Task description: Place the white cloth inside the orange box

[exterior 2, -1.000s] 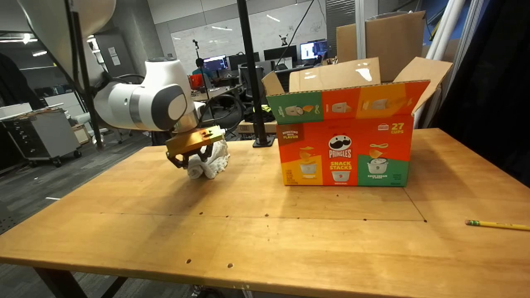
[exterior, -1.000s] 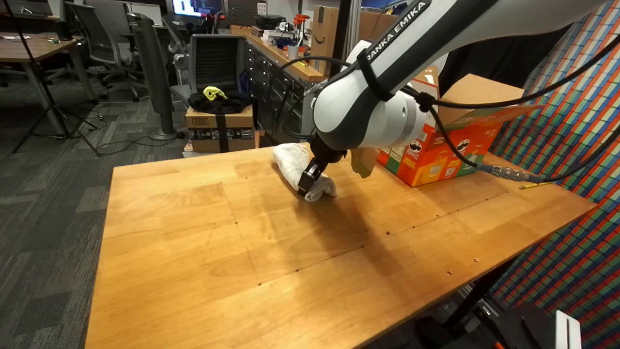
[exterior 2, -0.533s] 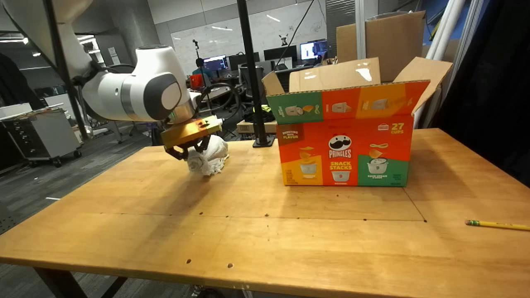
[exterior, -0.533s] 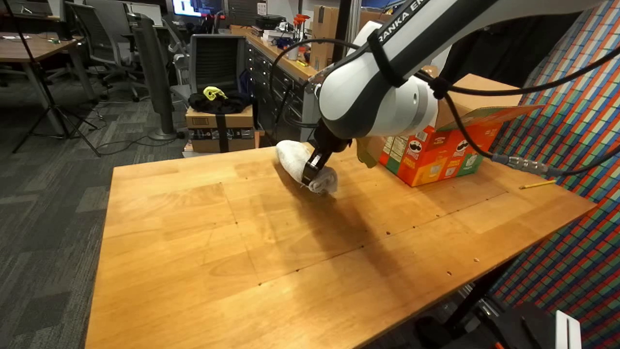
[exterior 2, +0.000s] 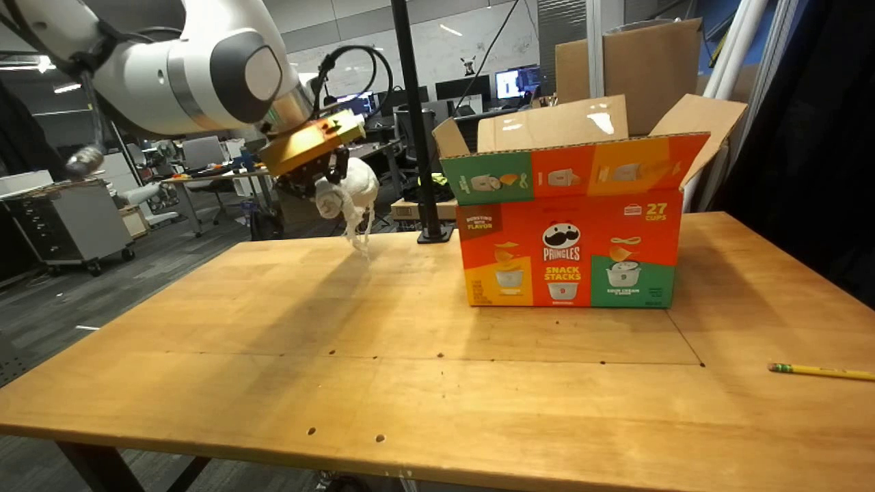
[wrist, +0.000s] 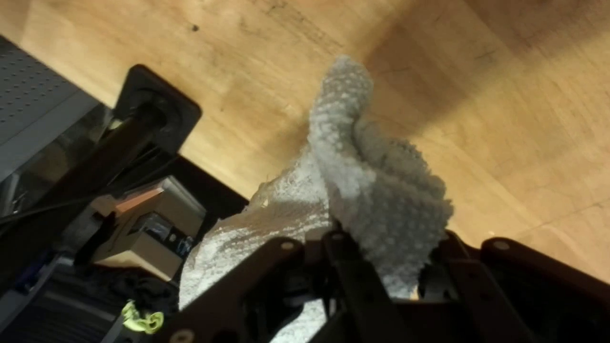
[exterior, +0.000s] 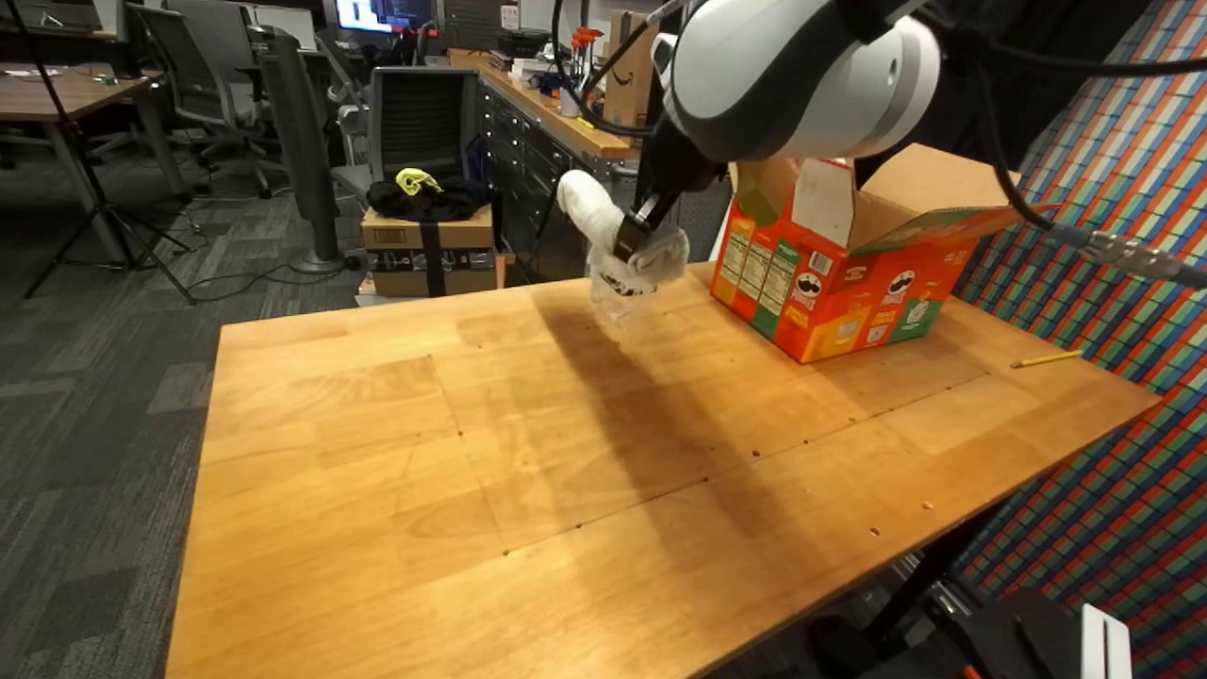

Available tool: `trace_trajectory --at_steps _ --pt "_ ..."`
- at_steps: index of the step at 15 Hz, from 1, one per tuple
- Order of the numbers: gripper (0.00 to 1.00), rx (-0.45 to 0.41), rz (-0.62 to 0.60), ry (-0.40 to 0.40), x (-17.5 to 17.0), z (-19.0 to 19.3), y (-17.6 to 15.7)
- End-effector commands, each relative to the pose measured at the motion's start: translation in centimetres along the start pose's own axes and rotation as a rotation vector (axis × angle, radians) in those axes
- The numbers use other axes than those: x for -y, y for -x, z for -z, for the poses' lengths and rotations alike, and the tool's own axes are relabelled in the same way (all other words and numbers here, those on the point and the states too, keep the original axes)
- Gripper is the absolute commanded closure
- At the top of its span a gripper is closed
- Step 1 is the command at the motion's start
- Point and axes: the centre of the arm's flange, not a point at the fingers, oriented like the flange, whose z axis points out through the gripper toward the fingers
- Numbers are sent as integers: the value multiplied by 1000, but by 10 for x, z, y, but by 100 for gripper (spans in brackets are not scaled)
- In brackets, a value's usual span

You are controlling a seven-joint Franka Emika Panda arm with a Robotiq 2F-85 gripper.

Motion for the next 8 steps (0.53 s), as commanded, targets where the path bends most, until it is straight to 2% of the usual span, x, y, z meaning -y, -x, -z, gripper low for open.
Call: trace_trajectory --at_steps 1,4,8 --pt "94 -35 -24 126 -24 61 -12" --pt "94 -70 -65 220 -45 99 -17" --pt "94 -132 -129 306 -64 141 -27"
